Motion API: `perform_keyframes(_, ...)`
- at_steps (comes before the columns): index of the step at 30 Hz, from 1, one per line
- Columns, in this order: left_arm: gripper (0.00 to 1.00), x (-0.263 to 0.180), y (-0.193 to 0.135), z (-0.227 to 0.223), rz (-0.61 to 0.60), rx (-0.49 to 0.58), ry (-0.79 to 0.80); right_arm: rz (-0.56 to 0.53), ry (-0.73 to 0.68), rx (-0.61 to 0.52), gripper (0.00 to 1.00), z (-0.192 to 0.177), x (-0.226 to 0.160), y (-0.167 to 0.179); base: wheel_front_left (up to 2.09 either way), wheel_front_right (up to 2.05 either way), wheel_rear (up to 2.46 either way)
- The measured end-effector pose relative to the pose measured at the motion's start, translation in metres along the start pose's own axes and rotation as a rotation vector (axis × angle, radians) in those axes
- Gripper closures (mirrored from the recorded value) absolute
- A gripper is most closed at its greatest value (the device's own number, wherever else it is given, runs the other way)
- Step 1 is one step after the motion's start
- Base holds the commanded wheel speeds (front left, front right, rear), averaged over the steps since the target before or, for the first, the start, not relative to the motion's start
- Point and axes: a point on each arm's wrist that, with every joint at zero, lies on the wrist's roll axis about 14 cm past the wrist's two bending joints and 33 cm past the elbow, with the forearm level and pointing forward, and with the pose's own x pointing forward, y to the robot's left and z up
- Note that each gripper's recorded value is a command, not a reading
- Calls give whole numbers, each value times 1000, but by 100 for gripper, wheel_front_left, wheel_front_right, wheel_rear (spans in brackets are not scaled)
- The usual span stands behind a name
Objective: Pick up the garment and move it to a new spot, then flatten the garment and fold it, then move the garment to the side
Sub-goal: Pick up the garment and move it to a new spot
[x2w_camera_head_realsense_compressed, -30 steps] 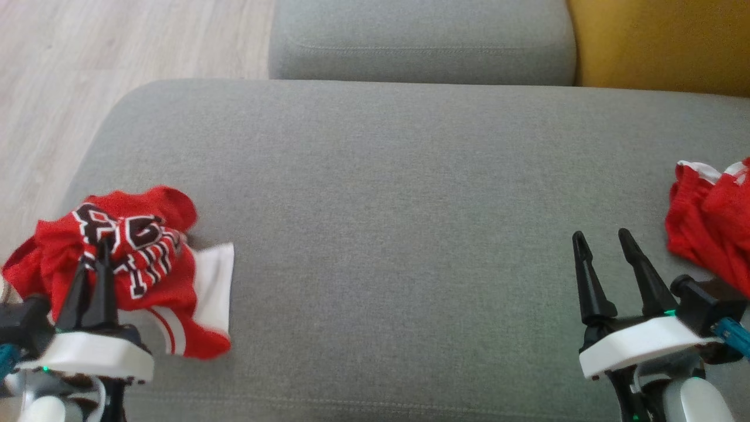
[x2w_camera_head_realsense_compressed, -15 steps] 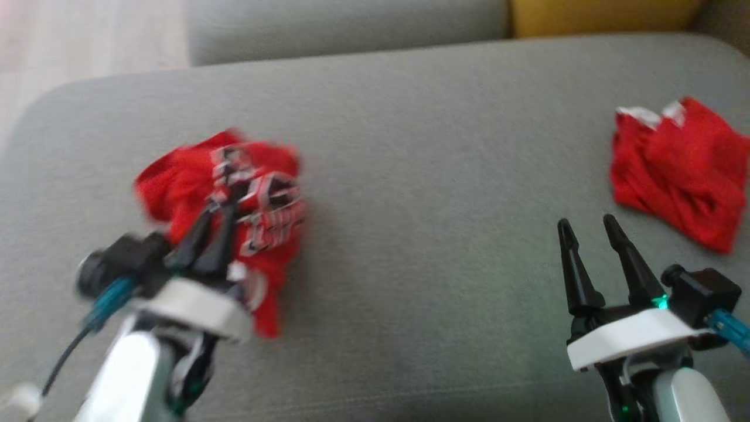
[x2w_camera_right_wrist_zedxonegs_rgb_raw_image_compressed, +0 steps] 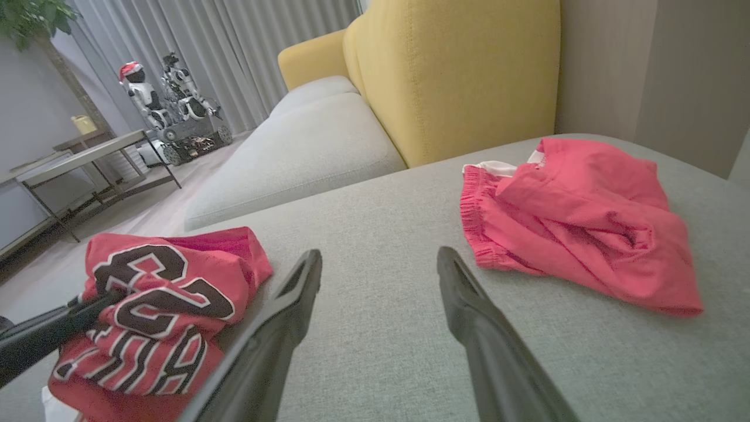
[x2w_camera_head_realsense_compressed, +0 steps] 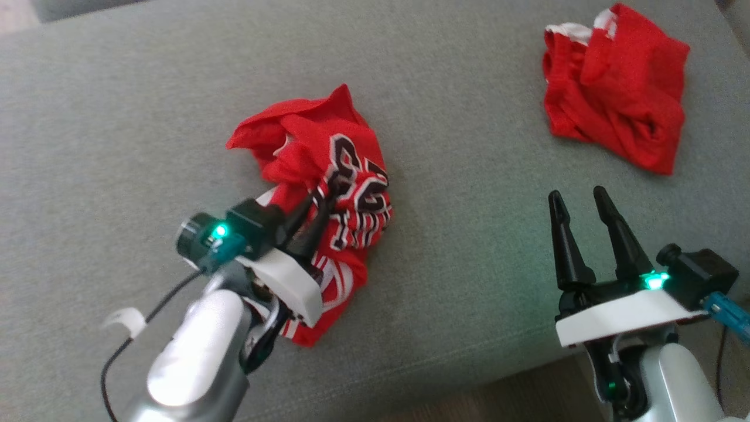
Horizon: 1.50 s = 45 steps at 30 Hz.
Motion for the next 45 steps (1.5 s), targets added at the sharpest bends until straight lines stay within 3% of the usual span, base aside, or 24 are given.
perform_keyframes(1, 99, 4, -9, -17, -32, -20, 43, -18, 8, 2, 0, -3, 1, -6, 0, 0, 0)
perform_keyframes(2, 31, 5, -12, -22, -42, -29, 57, -25, 11, 2, 0, -5, 1, -8, 0, 0, 0)
perform_keyframes(3, 0, 6, -14, -24, -52, -33, 56, -28, 15, 2, 0, -6, 1, -9, 0, 0, 0)
perform_keyframes(11, 0, -7, -5, 3, 2, -46, -43, 22, 7, -11, 0, -4, 7, 6, 0, 0, 0)
perform_keyframes(23, 0, -120, 97, 32, 532, -3, -156, 169, -5, -55, 0, 9, 21, 53, 0, 0, 0)
perform_keyframes(30, 0, -197, 128, 37, 738, 28, -179, 238, 9, -79, 0, 9, 19, 76, 0, 0, 0)
perform_keyframes(35, 0, -226, 124, 41, 774, 40, -198, 253, 5, -92, 0, 12, 13, 81, 0, 0, 0)
perform_keyframes(45, 0, -236, 91, 41, 726, 36, -207, 223, 29, -111, 0, 6, -15, 69, 0, 0, 0)
